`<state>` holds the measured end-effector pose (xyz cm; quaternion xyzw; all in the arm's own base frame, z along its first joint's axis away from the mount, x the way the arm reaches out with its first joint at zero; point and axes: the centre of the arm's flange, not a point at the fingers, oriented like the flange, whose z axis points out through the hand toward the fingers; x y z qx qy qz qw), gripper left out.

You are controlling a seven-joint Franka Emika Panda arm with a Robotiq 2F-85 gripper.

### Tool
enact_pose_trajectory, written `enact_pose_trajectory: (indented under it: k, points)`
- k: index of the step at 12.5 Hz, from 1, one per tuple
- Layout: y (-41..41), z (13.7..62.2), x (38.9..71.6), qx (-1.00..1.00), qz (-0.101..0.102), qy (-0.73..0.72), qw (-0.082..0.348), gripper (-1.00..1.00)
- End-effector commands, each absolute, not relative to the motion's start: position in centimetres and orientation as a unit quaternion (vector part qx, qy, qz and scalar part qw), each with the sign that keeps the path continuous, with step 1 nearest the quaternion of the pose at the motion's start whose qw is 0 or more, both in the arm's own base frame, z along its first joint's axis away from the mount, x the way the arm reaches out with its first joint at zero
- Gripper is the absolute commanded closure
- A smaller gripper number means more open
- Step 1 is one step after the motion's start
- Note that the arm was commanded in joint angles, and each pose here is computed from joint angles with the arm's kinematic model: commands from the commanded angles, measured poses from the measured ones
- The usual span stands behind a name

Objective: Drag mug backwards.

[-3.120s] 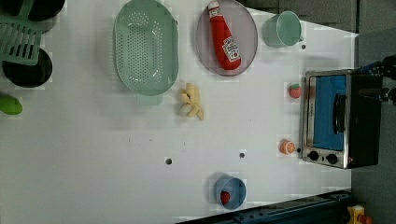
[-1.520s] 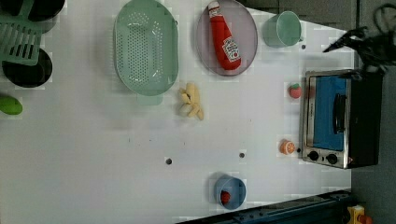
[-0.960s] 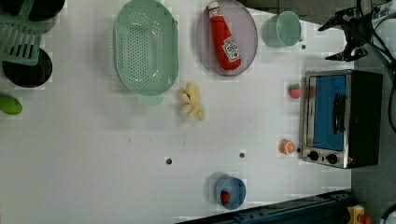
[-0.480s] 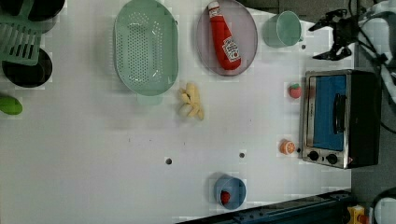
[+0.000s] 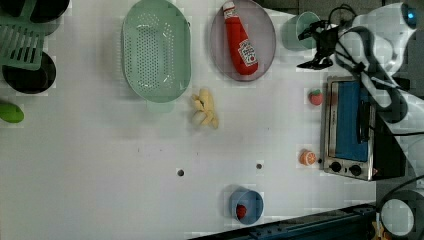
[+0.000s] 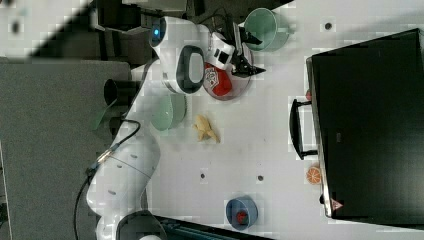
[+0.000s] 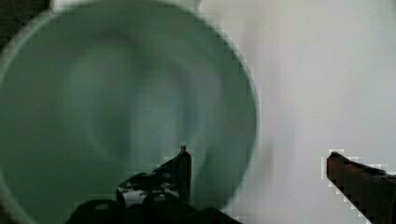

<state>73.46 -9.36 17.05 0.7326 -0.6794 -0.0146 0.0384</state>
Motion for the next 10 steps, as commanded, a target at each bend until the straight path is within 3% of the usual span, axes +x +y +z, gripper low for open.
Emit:
enact_pose_trajectory:
  k: [1,3,5,7,8,10]
  points:
    - [-11.58,19.47,73.23,0.711,0.002,-0.703,0.022,-0.91]
    - [-11.37,19.09,73.07,0.711,0.0,-0.703,0.022,-0.42]
    - [-11.35,19.45,73.52,0.712,0.016,-0.702,0.011,0.06]
    - [-11.29,19.04,73.24,0.712,0.013,-0.702,0.013,0.53]
    - [-11.32,19.02,73.11,0.711,0.012,-0.703,0.013,0.65]
    - [-11.37,19.23,72.79,0.711,0.018,-0.703,0.009,0.65]
